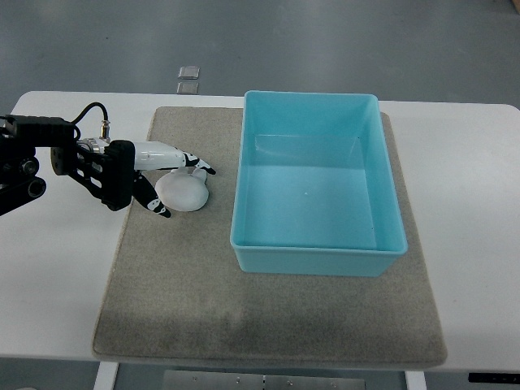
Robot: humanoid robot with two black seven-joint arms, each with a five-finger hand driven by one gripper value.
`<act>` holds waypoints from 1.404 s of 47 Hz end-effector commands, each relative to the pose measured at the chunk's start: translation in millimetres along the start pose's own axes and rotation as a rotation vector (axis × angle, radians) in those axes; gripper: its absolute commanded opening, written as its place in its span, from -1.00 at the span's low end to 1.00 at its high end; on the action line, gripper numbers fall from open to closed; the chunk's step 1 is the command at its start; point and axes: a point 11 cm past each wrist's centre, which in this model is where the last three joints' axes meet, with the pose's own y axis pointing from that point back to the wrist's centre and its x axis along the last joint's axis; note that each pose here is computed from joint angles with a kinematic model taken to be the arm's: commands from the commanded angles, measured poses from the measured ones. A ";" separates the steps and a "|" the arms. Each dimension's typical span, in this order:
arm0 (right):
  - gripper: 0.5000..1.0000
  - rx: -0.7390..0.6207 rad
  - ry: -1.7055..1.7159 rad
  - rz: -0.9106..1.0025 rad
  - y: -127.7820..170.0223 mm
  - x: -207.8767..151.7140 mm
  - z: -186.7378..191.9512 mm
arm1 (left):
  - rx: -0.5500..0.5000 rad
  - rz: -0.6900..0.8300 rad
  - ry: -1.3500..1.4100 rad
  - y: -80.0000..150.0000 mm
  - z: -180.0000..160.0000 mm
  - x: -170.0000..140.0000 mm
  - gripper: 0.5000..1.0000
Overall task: Place white toy into blue box with left hand
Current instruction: 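Lower the left hand and close its fingers around the white rabbit toy, then lift the toy with the left hand and carry it over the blue box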
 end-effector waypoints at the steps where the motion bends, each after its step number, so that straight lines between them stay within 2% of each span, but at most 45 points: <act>1: 0.74 0.000 0.000 0.000 0.0 0.0 0.0 | 0.005 0.004 -0.001 0.4 -1.2 1.1 0.24; 7: 0.74 0.000 0.000 0.000 0.0 0.0 0.0 | 0.011 0.032 -0.013 0.7 -2.5 4.2 -0.38; 10: 0.74 0.003 0.000 0.000 0.0 0.1 -1.1 | 0.014 0.035 -0.013 0.8 -3.2 4.5 -0.98; 29: 0.74 0.000 0.000 0.000 0.0 0.0 0.0 | 0.014 0.055 -0.024 2.6 -2.9 12.1 -1.00; 51: 0.74 0.000 0.000 0.000 0.0 0.0 0.0 | 0.014 0.364 -0.122 11.0 1.0 60.0 -1.00; 66: 0.74 0.001 0.000 0.000 0.0 0.0 -0.2 | -0.068 0.413 -0.151 -7.9 31.9 81.7 -1.00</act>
